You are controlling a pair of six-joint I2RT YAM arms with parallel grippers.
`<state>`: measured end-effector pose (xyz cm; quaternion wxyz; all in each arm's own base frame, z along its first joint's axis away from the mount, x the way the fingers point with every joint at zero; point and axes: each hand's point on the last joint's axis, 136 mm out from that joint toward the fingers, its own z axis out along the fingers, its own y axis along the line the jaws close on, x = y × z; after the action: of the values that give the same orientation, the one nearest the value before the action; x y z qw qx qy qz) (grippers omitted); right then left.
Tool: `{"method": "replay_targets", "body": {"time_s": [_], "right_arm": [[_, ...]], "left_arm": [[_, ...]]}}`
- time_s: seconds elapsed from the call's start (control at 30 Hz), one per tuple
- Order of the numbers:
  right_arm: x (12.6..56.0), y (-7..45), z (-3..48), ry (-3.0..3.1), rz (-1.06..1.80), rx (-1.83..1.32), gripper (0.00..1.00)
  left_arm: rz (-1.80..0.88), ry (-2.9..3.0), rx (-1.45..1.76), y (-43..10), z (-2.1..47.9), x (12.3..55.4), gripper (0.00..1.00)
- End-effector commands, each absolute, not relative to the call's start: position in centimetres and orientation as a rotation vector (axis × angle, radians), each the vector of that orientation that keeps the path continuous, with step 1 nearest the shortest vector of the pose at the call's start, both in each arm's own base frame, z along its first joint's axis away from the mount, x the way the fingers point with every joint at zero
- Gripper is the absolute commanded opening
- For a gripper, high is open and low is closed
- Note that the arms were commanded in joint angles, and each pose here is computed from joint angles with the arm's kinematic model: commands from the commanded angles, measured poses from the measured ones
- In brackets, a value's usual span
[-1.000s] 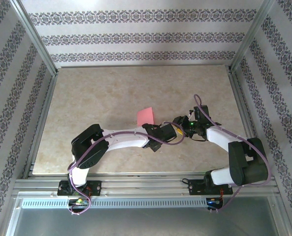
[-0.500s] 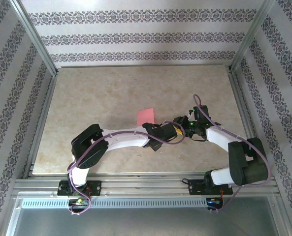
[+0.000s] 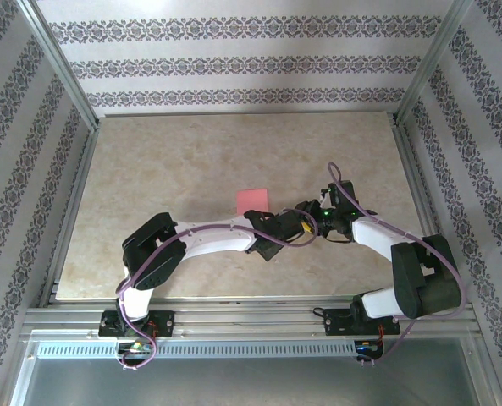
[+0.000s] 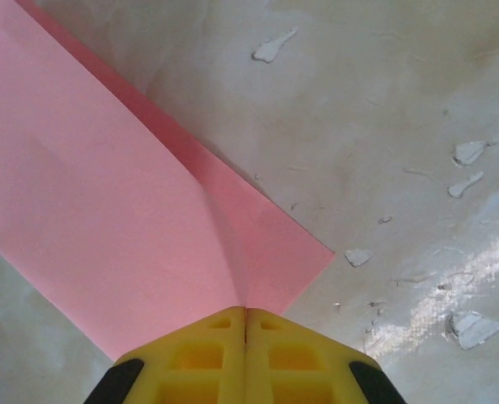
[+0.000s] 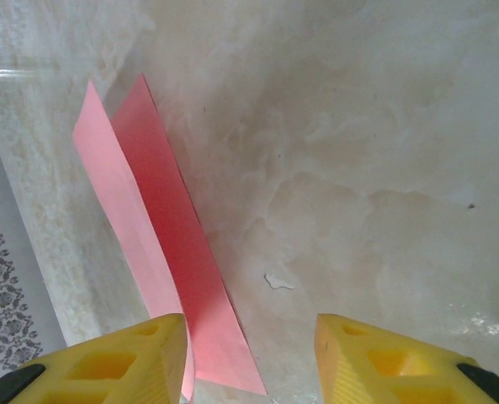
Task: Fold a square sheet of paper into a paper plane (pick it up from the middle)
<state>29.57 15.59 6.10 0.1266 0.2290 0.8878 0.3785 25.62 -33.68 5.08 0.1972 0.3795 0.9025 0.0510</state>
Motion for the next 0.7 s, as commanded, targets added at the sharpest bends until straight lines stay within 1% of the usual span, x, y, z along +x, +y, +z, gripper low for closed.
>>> {"method": "replay_targets", "body": {"time_s": [0.0, 0.2, 0.37, 0.47, 0.53, 0.67], "right_arm": [[29.6, 16.3, 6.1, 2.604, 1.085, 0.606, 0.41], [28.3, 18.0, 5.4, 2.653, 1.095, 0.517, 0.22], [27.2, 20.4, 5.1, 2.691, 1.123, 0.427, 0.14], [26.7, 21.7, 4.7, 2.712, 1.132, 0.405, 0.11], [26.6, 22.4, 4.3, 2.724, 1.147, 0.396, 0.08], [26.3, 23.9, 3.8, 2.751, 1.173, 0.362, 0.07]], "left_arm": [[0.010, 2.554, 1.012, -33.6, 6.8, 26.1, 0.02], [-0.322, 2.654, 0.888, -33.8, 7.2, 26.2, 0.02], [-0.541, 2.707, 0.799, -33.9, 7.4, 26.8, 0.02], [-0.632, 2.731, 0.745, -33.6, 7.3, 27.2, 0.02], [-0.651, 2.738, 0.722, -33.3, 7.2, 27.5, 0.02], [-0.657, 2.746, 0.697, -32.7, 7.0, 27.7, 0.02]]}}
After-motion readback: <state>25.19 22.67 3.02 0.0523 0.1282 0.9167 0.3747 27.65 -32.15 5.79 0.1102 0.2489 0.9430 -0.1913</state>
